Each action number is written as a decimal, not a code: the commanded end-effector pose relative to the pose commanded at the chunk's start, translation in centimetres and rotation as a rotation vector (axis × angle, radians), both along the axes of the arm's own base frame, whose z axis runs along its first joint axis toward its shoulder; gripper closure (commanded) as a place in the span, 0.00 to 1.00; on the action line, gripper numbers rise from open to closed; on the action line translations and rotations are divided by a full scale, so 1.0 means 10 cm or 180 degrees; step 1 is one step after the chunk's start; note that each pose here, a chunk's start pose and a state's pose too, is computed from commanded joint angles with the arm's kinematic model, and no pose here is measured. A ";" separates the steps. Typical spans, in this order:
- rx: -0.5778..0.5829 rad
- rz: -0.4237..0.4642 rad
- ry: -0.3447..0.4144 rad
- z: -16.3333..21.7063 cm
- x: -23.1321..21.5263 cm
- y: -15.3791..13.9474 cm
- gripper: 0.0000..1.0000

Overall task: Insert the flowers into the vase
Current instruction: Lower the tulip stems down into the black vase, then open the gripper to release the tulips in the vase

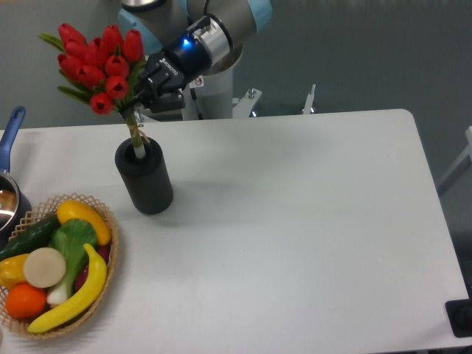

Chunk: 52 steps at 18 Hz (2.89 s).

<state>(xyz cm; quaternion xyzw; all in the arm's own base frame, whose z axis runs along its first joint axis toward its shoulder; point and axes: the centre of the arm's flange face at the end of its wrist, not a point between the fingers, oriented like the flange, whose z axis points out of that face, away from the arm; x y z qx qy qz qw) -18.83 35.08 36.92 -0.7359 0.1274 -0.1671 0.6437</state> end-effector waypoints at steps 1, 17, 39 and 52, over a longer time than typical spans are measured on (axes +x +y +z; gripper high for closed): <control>0.0003 -0.0010 0.0009 -0.04 0.00 0.01 0.69; -0.0076 -0.0074 -0.0113 -0.58 -0.02 0.04 0.59; -0.0124 -0.0104 -0.0140 -0.91 0.07 0.00 0.19; -0.0122 -0.0084 -0.0126 -0.89 0.06 -0.02 0.00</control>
